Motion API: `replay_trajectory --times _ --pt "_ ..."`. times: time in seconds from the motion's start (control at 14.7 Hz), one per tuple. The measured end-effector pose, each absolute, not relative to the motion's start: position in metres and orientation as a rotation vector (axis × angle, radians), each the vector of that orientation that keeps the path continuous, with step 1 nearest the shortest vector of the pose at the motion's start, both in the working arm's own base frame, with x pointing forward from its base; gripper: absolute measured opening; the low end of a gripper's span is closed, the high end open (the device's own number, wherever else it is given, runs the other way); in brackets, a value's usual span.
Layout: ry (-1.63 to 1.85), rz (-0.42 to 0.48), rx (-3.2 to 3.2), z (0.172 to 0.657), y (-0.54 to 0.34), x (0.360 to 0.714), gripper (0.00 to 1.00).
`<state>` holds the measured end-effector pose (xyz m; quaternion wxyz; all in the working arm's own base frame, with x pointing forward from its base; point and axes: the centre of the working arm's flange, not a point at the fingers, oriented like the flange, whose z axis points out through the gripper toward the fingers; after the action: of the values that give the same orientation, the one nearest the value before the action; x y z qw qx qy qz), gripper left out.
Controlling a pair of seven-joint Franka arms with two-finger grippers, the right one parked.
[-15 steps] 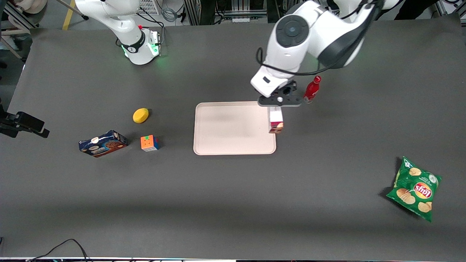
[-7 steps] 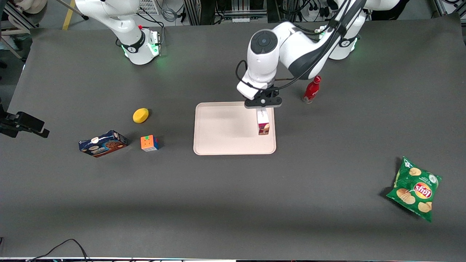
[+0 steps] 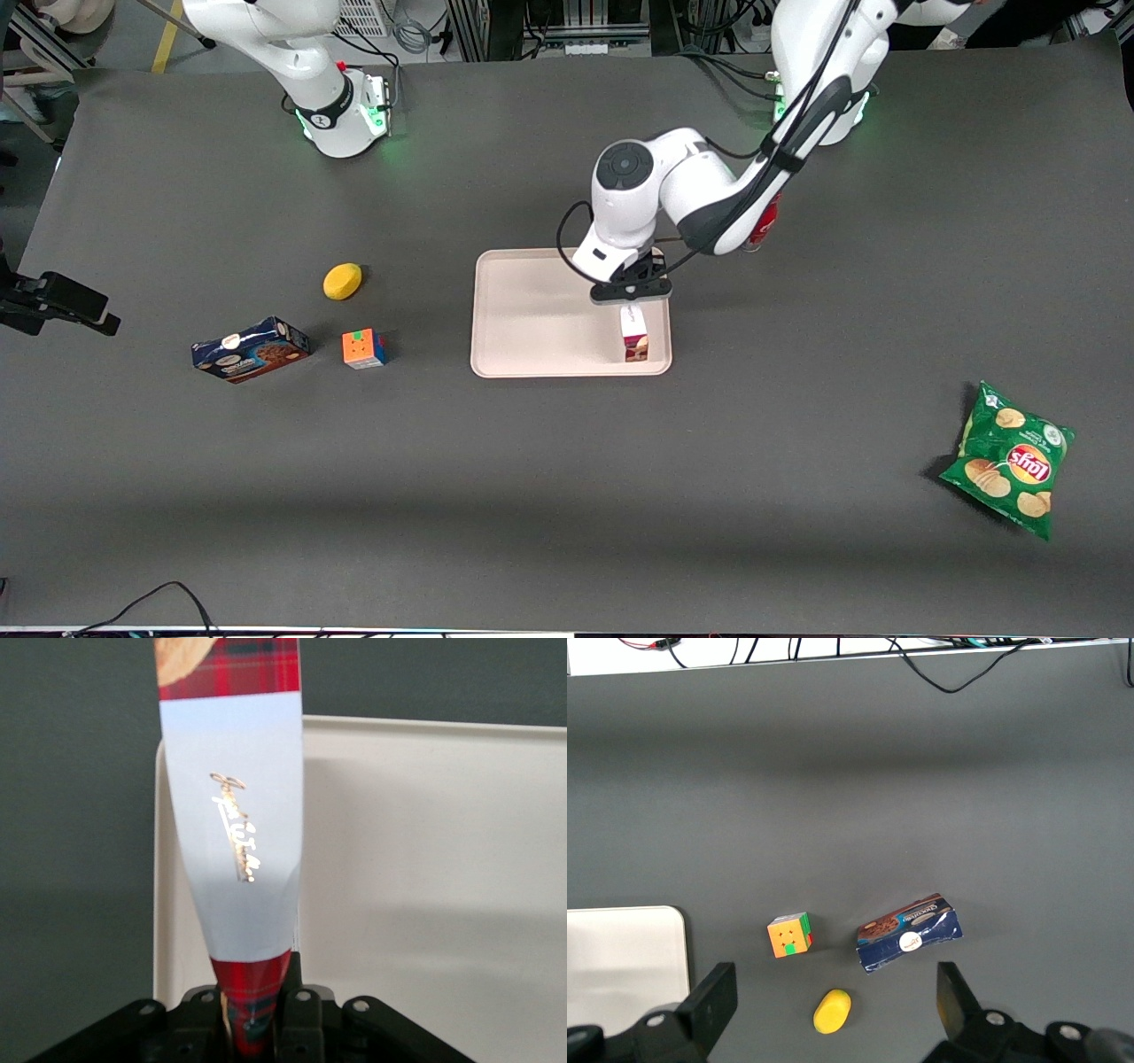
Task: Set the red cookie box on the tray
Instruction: 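Lower the cookie box onto the tray and lay it down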
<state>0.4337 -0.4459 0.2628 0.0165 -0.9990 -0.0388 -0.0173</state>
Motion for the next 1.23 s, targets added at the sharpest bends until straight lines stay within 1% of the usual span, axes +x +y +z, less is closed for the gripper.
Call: replay_trajectory --times 0.27,0.82,0.95,1.02,1.09,1.16,1.23 --pt "-0.09 -0.053 -3.101 0.246 -0.449 0.441 0.22" --pt "-0.054 -0.035 -3.085 0.229 -0.45 0.437 0.22" --pt "-0.048 -0.026 -3.083 0.225 -0.452 0.435 0.26" --pt "-0.046 -0.023 -3.082 0.224 -0.452 0.435 0.27" --pt "-0.045 -0.022 -3.081 0.223 -0.452 0.434 0.34" --pt "-0.044 -0.023 -3.081 0.223 -0.452 0.434 0.43" --pt "-0.044 -0.024 -3.081 0.223 -0.452 0.435 0.55"
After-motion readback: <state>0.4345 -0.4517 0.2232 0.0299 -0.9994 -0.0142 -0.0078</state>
